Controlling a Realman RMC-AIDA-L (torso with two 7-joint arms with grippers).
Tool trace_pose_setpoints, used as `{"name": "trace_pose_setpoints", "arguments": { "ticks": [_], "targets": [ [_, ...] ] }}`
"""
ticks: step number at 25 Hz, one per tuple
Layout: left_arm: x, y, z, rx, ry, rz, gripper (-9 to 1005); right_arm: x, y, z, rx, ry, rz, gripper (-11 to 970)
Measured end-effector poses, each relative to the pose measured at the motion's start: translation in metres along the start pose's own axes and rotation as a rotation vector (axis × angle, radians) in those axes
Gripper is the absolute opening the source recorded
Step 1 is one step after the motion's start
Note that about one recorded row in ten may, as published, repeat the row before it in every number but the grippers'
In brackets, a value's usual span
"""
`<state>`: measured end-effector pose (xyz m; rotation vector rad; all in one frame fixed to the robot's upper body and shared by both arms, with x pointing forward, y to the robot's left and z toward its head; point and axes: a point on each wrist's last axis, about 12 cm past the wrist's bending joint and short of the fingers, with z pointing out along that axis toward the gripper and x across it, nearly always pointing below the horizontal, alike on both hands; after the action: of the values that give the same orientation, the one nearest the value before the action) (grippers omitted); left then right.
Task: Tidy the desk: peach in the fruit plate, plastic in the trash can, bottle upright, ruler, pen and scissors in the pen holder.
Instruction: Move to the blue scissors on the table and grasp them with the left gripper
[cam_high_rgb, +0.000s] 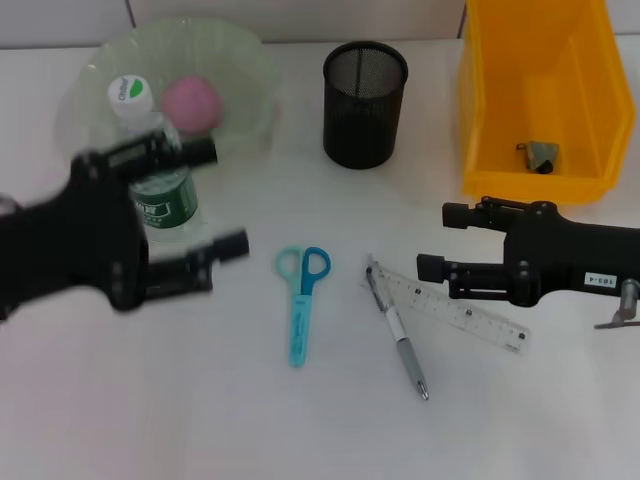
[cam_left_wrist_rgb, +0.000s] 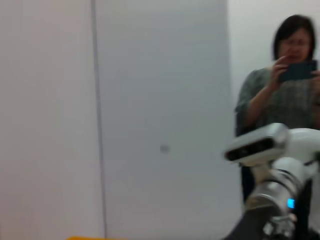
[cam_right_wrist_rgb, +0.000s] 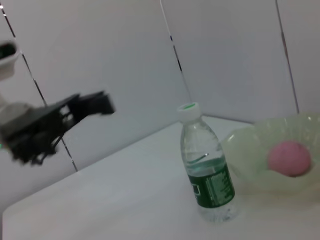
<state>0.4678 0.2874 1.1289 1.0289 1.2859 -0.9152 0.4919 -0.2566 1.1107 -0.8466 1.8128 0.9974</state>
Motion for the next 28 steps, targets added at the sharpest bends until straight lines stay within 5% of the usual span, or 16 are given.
{"name": "trace_pose_setpoints", "arguments": {
  "ticks": [2, 9, 17, 28],
  "targets": [
    [0.028, -0.014, -0.006, -0.006, -0.047, 0.041, 811, -0.006, 0.0, 0.0, 0.008, 0.035, 0.017, 826],
    [0.039, -0.019, -0.005, 0.003, -0.018, -0.009, 811, -0.006, -0.001, 0.0, 0.027, 0.08, 0.018, 826],
    [0.021, -0.001, 0.035, 0.009, 0.194, -0.315, 810, 0.015, 0.002, -0.003, 0.006, 0.097, 0.007, 826],
    [-0.023, -0.001, 0.081, -0.174, 0.565, -0.501, 811, 0.05, 0.009, -0.025, 0.041, 0.088, -0.021, 825]
  ]
}}
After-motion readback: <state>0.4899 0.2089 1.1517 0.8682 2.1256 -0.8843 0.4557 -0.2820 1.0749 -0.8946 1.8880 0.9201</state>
